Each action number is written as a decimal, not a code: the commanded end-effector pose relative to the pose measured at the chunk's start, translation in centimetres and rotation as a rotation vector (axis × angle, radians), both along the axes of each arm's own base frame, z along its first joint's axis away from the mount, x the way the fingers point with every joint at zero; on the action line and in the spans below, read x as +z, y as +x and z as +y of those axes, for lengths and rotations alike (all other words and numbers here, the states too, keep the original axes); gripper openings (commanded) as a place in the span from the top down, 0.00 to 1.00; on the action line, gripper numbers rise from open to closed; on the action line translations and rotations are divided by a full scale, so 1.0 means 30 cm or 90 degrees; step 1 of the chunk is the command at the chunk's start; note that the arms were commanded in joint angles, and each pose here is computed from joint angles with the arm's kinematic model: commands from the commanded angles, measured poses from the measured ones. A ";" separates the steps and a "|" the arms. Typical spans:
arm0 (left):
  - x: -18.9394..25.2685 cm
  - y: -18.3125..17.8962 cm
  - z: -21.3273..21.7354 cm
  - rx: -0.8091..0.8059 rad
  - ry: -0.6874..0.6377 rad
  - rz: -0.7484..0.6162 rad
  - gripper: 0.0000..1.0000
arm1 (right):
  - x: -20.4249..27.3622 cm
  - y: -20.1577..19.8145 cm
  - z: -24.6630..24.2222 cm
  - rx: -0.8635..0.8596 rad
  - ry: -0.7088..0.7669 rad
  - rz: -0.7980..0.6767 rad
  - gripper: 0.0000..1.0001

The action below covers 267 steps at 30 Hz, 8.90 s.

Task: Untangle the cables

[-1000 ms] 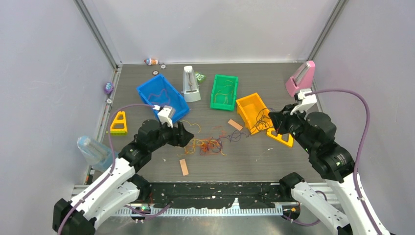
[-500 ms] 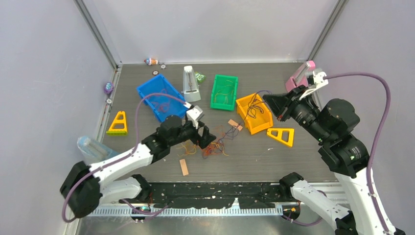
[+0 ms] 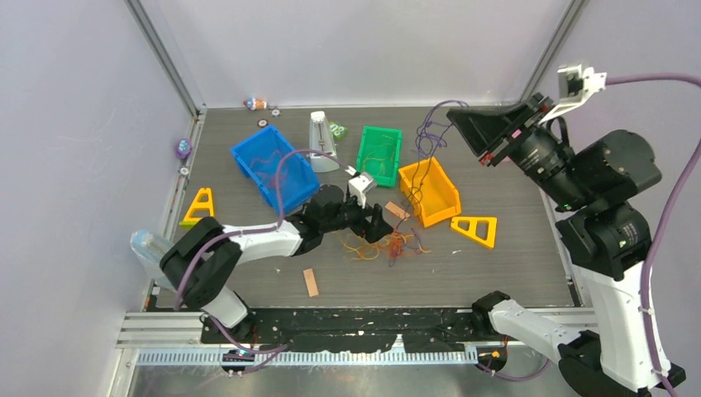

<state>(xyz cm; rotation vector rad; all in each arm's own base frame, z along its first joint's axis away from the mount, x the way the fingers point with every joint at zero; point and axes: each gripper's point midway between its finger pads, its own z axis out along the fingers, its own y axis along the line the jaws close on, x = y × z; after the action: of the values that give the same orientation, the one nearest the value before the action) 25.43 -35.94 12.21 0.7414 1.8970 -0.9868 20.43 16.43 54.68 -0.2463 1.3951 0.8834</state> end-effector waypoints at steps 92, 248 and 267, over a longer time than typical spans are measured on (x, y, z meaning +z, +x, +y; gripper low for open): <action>0.080 0.048 0.081 0.270 -0.049 -0.076 1.00 | 0.466 -0.050 -0.427 -0.386 0.178 -0.200 0.95; -0.236 -0.174 -0.047 -0.141 0.368 0.052 0.34 | -1.403 0.090 0.189 0.061 -0.262 0.550 0.95; -0.052 -0.252 0.025 -0.147 0.104 -0.172 0.25 | -1.084 0.051 0.247 0.144 -0.125 0.495 0.95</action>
<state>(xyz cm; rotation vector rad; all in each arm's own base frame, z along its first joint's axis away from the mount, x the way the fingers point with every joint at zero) 16.97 -33.08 7.09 1.1702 1.9051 -0.7724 21.93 22.85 17.69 -0.2121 2.3233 0.9860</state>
